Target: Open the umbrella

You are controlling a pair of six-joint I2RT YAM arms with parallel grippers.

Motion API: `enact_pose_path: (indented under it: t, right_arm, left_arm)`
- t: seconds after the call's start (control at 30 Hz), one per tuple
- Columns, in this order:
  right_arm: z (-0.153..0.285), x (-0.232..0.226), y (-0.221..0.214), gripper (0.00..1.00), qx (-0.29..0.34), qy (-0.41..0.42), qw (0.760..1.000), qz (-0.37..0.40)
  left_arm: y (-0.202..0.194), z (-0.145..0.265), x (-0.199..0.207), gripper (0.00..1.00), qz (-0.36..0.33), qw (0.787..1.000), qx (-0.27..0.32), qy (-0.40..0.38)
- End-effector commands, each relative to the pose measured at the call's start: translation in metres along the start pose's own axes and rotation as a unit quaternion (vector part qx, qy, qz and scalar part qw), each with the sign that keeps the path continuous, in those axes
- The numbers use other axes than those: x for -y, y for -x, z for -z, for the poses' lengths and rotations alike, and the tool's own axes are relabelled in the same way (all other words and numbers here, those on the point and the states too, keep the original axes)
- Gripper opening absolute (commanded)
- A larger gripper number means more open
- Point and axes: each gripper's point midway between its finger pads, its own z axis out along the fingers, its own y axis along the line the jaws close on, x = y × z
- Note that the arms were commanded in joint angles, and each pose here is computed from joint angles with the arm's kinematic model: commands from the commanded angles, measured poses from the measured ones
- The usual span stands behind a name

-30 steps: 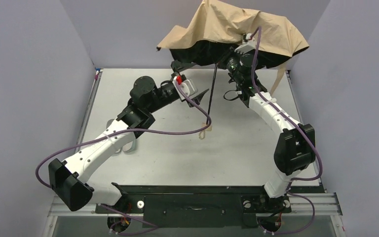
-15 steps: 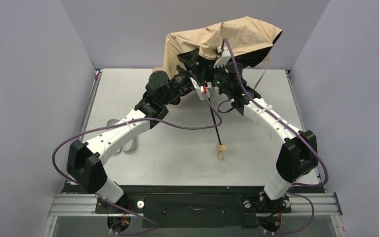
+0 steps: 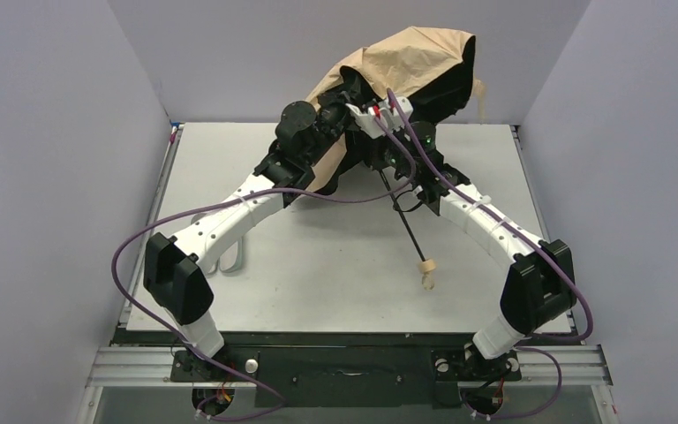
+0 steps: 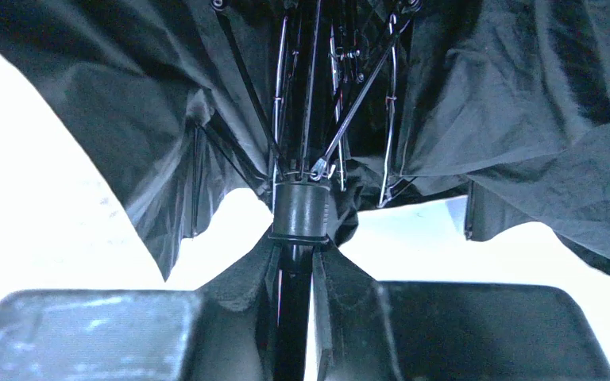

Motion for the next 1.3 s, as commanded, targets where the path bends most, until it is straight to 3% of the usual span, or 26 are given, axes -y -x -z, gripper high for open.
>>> enact_pose_path:
  t: [0.0, 0.33, 0.43, 0.53, 0.8, 0.9, 0.97, 1.07, 1.17, 1.27]
  right_arm:
    - [0.024, -0.028, 0.027, 0.0, 0.045, 0.059, 0.994, 0.079]
    - [0.01, 0.017, 0.025, 0.0, 0.047, -0.002, 0.999, 0.006]
    - [0.004, 0.024, 0.035, 0.0, 0.065, -0.005, 0.997, -0.028]
    - [0.001, 0.021, 0.055, 0.0, 0.099, 0.004, 0.994, -0.038]
    - [0.006, 0.011, 0.071, 0.0, 0.141, 0.032, 0.989, -0.036]
    - [0.008, 0.008, 0.07, 0.0, 0.144, 0.037, 0.988, -0.031]
    - [0.006, 0.015, 0.078, 0.0, 0.154, 0.029, 0.987, -0.043]
    - [-0.003, 0.04, 0.104, 0.0, 0.184, 0.003, 0.979, -0.092]
    - [-0.006, 0.06, 0.137, 0.0, 0.229, -0.006, 0.964, -0.134]
    - [-0.004, 0.066, 0.172, 0.0, 0.28, 0.01, 0.944, -0.173]
  left_arm:
    - [-0.041, 0.016, -0.103, 0.0, 0.067, 0.981, -0.082, 0.161]
    - [0.004, 0.06, -0.16, 0.0, 0.312, 0.928, 0.057, 0.196]
    - [0.029, 0.073, -0.166, 0.0, 0.336, 0.919, 0.107, 0.178]
    - [0.041, 0.079, -0.171, 0.0, 0.366, 0.907, 0.12, 0.169]
    - [0.021, 0.087, -0.211, 0.0, 0.407, 0.875, 0.08, 0.25]
    - [0.013, 0.09, -0.222, 0.0, 0.426, 0.864, 0.09, 0.254]
    - [0.019, 0.091, -0.22, 0.0, 0.432, 0.865, 0.109, 0.231]
    - [0.05, 0.087, -0.196, 0.01, 0.421, 0.884, 0.154, 0.127]
    - [0.079, 0.092, -0.16, 0.12, 0.412, 0.894, 0.176, 0.029]
    - [0.087, 0.096, -0.12, 0.4, 0.43, 0.888, 0.155, -0.055]
